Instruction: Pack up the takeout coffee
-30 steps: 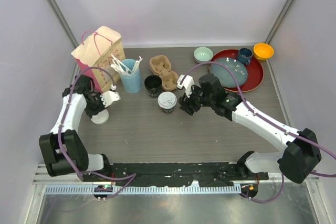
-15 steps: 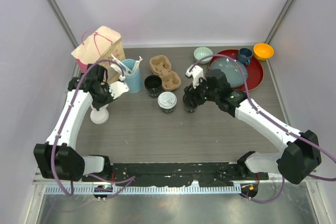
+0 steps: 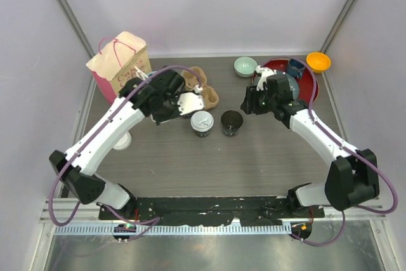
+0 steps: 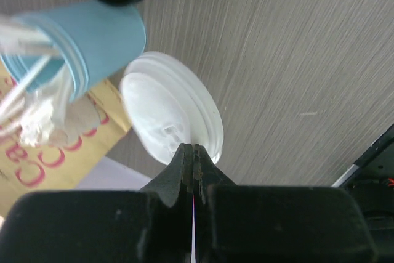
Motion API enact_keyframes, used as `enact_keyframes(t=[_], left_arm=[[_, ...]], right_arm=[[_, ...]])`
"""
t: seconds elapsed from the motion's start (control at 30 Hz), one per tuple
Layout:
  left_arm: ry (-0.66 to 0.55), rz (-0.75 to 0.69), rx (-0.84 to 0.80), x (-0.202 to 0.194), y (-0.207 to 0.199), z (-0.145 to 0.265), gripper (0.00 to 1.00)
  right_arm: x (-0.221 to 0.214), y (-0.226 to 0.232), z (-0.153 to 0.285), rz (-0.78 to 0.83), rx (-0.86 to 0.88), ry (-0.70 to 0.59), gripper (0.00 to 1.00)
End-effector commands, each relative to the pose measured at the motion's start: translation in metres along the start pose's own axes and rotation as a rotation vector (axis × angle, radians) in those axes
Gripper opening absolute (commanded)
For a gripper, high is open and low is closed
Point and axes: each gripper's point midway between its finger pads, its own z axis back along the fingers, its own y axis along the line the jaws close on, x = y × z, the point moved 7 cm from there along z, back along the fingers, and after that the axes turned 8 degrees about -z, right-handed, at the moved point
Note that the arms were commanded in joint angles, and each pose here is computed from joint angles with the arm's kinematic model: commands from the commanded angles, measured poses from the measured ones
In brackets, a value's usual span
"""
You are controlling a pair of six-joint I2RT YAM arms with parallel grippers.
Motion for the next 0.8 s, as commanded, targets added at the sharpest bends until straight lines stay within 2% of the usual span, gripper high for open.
enact_keyframes(t=[0.0, 0.27, 0.47, 0.5, 0.57, 0.6, 0.67, 0.7, 0.77], left_arm=[[-0.014, -0.052, 0.007, 0.034, -0.002, -0.002, 0.00], [-0.098, -0.209, -0.023, 0.081, -0.013, -0.015, 0.00], [-0.079, -0.228, -0.079, 0.066, -0.029, -0.026, 0.00], [-0.067, -0.255, -0.110, 0.058, -0.037, -0.039, 0.01], [-0.122, -0.270, -0.152, 0.051, -0.049, -0.046, 0.14], [-0.135, -0.284, -0.200, 0.045, -0.059, -0.062, 0.28], [-0.241, -0.258, -0.239, 0.052, -0.066, -0.075, 0.39], [-0.248, -0.226, -0.280, 0.043, -0.072, -0.089, 0.46], [-0.300, -0.159, -0.293, 0.038, -0.074, -0.107, 0.48]], right_arm=[[-0.002, 0.002, -0.012, -0.059, -0.016, 0.056, 0.53], [-0.020, -0.002, -0.023, -0.071, 0.002, 0.134, 0.52], [-0.013, 0.000, -0.017, -0.063, -0.012, 0.113, 0.53], [-0.011, 0.000, -0.015, -0.058, -0.015, 0.107, 0.54], [-0.009, 0.002, -0.009, -0.044, -0.004, 0.096, 0.58], [-0.006, 0.003, -0.006, -0.039, 0.001, 0.088, 0.58], [-0.002, 0.007, 0.000, -0.018, 0.026, 0.071, 0.61], [-0.001, 0.009, 0.003, -0.009, 0.036, 0.067, 0.61], [0.002, 0.014, 0.011, 0.031, 0.078, 0.052, 0.64]])
